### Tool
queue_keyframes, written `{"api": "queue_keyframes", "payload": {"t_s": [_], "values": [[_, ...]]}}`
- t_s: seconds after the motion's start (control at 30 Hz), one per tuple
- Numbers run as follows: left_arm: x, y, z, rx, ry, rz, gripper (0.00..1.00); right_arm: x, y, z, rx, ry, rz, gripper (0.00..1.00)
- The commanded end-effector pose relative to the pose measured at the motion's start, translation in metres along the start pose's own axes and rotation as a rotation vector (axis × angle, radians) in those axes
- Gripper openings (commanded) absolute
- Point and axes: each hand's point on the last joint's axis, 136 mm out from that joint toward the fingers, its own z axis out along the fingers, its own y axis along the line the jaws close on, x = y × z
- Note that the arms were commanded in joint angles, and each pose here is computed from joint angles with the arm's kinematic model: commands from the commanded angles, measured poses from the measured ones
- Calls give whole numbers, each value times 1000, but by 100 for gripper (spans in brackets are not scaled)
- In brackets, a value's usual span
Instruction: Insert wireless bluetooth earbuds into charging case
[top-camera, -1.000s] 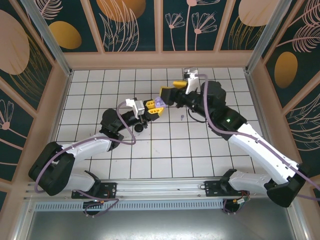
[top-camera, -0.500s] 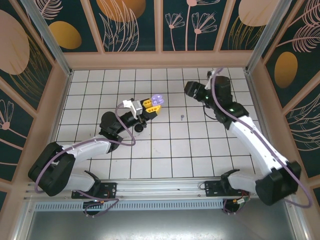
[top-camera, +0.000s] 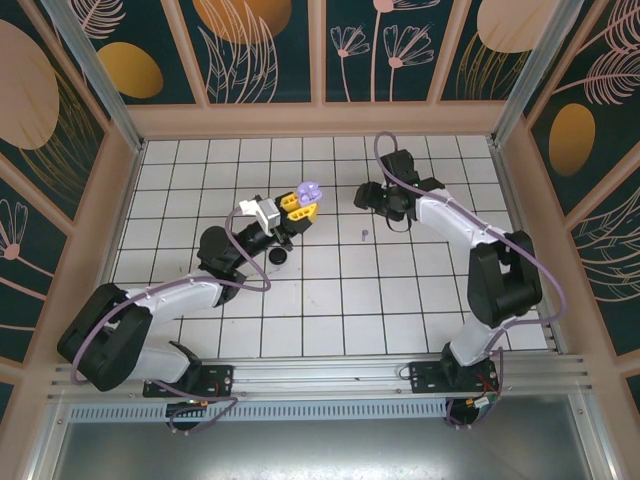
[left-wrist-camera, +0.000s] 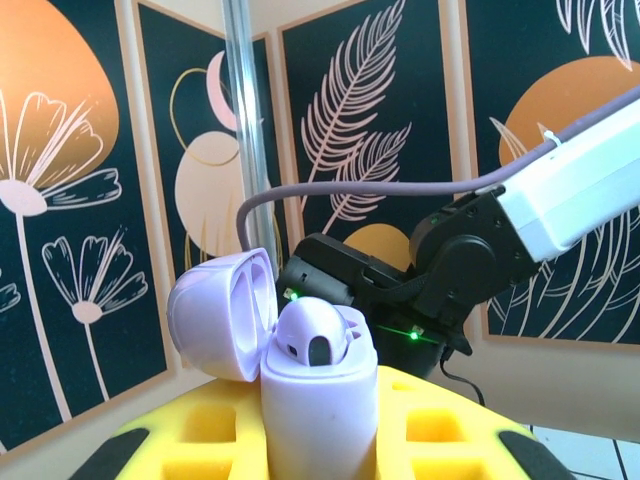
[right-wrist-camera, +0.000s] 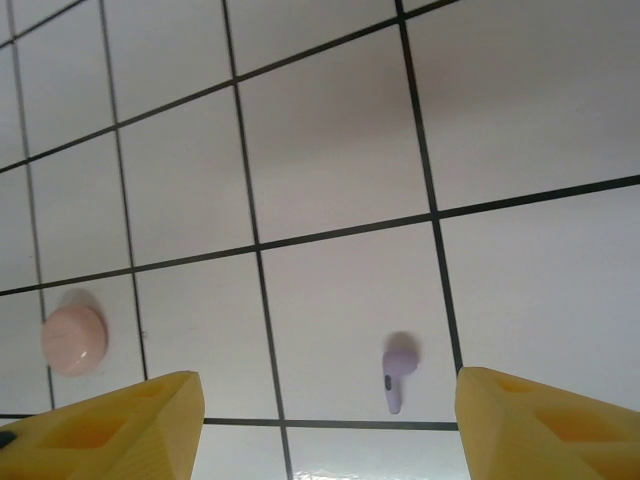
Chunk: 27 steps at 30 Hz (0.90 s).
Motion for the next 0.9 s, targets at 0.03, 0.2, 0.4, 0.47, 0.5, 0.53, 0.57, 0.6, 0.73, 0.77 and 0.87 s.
{"api": "queue_keyframes", "payload": {"t_s": [0.03,0.2,0.4,0.47,0.5,0.53,0.57,0.6,0.73,0.77,0.87], "values": [[0,0,-5,-16,-32,-3,0,4,-12,5,90,50,-10,65],[7,1,-10,-31,-26,0,0,16,-11,24,121,106,-21,55],[12,4,-14,-43,-27,2,0,38,-8,46,186,172,-51,51],[12,4,-15,-45,-34,-4,0,43,-12,51,214,180,-52,51],[12,5,-15,-45,-37,-7,0,45,-13,53,221,184,-50,51],[13,5,-15,-45,-39,-10,0,47,-14,55,227,189,-48,51],[13,5,-15,-44,-40,-12,0,49,-15,57,230,192,-48,50],[14,6,-15,-43,-41,-15,0,51,-15,59,233,195,-45,49],[15,6,-15,-39,-43,-22,0,55,-18,67,252,207,-48,47],[15,5,-15,-38,-43,-21,0,56,-19,69,258,210,-48,47],[15,5,-15,-35,-43,-22,0,58,-21,74,270,216,-49,46]]}}
